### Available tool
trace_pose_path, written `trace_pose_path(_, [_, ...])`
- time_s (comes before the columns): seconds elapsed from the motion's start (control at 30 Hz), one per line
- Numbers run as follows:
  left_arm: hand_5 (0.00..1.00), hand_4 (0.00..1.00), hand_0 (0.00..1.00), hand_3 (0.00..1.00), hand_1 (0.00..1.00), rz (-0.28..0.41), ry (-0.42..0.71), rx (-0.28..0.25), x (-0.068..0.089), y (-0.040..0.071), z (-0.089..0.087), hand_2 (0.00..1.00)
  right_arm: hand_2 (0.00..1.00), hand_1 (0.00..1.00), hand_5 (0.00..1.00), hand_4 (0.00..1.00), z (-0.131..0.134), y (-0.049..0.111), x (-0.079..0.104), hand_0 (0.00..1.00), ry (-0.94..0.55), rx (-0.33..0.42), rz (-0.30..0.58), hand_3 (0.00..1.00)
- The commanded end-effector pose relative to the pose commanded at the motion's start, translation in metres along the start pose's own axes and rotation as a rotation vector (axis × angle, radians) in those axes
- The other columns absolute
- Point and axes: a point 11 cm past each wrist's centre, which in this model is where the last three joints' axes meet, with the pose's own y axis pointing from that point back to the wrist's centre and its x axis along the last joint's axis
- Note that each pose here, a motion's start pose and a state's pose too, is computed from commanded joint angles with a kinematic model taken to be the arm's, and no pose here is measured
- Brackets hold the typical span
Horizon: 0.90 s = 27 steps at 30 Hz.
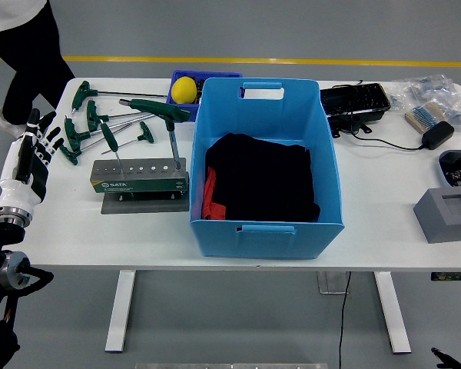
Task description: Lift tool from toolbox,place it in box,lift tool from toolbox,place it in box
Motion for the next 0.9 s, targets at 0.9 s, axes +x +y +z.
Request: trace_pose_path(0.9, [0.880,0.928,0.904,0.806,0.941,0.002,-0.018,-0.005,0.0013,0.0006,0.0005,0.977,0.668,0.612,0.659,0.785,0.0004,0.0000,0.0004,0.625,-0.001,0.000,0.000,0.542])
